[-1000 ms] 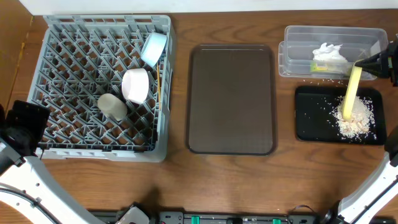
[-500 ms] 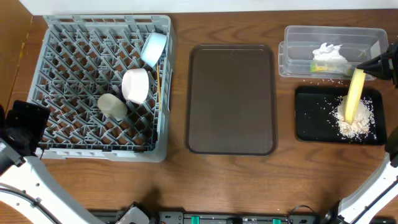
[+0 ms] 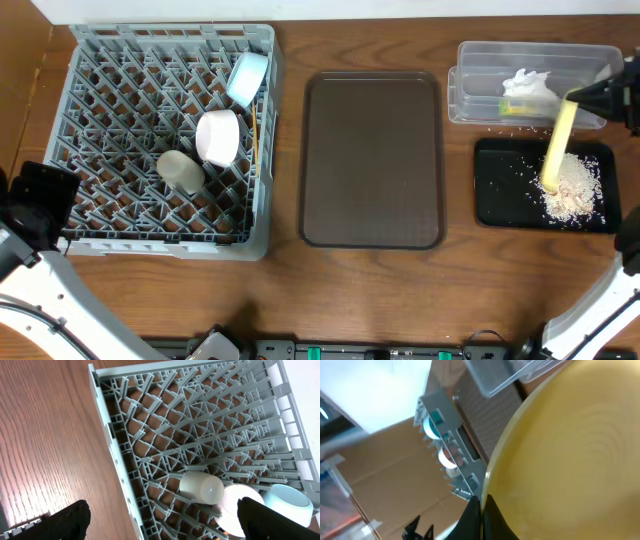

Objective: Sort waste into correct bins and load items into the dishwasher
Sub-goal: 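Carry the emptied yellow plate with the right gripper to the dish rack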

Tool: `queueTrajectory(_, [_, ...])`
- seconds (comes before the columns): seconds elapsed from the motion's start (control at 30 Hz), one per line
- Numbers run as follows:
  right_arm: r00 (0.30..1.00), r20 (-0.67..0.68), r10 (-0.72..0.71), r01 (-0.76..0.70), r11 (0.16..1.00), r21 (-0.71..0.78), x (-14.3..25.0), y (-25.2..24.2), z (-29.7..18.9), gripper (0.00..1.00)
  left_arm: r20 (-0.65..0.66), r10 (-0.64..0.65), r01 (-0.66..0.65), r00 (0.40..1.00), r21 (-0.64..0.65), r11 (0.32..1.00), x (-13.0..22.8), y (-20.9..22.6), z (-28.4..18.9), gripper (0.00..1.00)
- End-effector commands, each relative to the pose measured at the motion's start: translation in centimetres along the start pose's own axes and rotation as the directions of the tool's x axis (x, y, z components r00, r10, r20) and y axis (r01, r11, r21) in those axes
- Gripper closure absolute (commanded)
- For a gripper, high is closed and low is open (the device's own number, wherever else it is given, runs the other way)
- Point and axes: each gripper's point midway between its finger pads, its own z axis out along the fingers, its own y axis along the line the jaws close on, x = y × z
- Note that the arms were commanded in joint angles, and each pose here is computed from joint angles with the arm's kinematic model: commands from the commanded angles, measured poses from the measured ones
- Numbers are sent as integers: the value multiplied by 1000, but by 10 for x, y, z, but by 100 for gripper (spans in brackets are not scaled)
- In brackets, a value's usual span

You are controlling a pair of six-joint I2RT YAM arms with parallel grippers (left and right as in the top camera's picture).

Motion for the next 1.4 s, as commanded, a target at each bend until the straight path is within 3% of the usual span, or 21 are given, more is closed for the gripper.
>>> queueTrajectory(0.0, [994,-20,-105,104,994,-41,33,42,6,99,6,-4,4,1000,-6,1000,-2,1,-1,5])
queueTrajectory(0.27, [945,-144,-294,279,953,-116,83,96,63,99,6,-4,4,1000,-6,1000,-2,1,-1,5])
queueTrajectory(0.57, [889,-209,-408,370,908,-196,133,164,145,99,6,-4,4,1000,-6,1000,-2,1,-1,5])
queueTrajectory(0.87, [825,-106,-555,518,819,-247,183,230,214,99,6,-4,4,1000,-6,1000,-2,1,-1,5])
queueTrajectory(1.13, [734,-42,-678,633,705,-319,264,268,276,99,6,-4,4,1000,-6,1000,-2,1,-1,5])
queueTrajectory(1.37, [737,-66,-673,621,712,-329,308,263,332,99,6,-4,4,1000,-6,1000,-2,1,-1,5])
